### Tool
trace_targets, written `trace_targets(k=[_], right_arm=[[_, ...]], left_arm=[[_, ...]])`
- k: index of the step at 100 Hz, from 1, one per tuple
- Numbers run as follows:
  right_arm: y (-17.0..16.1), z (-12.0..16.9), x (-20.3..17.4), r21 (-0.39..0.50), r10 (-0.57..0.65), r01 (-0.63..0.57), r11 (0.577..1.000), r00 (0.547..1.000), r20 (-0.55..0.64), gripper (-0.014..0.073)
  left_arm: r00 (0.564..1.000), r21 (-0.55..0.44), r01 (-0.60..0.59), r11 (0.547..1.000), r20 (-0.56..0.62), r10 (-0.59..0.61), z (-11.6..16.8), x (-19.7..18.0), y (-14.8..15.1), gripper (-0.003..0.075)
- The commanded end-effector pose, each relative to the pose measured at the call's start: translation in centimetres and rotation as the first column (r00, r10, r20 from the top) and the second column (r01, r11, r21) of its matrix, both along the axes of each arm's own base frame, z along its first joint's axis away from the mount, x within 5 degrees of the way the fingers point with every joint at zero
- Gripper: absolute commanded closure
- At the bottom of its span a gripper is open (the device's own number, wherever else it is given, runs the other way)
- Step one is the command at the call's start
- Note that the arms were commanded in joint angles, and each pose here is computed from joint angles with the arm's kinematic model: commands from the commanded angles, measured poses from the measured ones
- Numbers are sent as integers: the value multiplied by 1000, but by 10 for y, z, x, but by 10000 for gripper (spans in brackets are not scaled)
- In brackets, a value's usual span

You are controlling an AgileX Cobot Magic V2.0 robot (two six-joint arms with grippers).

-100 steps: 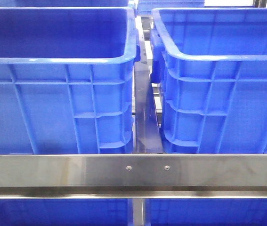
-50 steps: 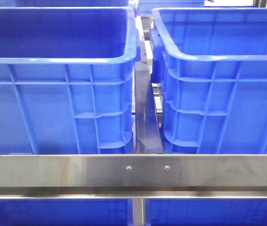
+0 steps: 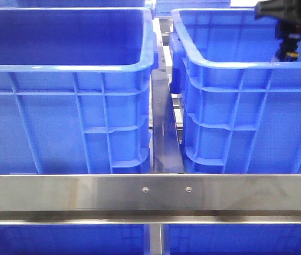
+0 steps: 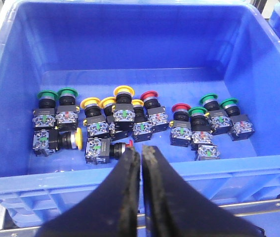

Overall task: Pick red and yellow buttons and place in box
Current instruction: 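Carry the red button with the right gripper into the empty crate and release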

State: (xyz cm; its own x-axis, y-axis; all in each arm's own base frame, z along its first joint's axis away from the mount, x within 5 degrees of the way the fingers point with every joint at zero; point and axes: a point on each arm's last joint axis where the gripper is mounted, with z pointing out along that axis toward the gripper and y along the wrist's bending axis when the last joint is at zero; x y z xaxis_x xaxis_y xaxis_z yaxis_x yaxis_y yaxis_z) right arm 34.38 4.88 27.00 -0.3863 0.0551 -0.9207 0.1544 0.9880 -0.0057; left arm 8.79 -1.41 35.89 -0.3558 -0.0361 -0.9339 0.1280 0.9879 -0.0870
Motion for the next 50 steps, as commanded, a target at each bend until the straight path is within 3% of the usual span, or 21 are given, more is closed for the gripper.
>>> trace_targets(k=[1, 50], right_arm=[[0, 23, 7, -52, 5, -1, 999, 997, 80, 454], [12, 2, 59, -74, 9, -5, 997, 998, 58, 454]], left_arm=[[995, -28, -7, 1000, 96, 9, 14, 1, 0, 739], [995, -28, -7, 1000, 96, 9, 14, 1, 0, 739]])
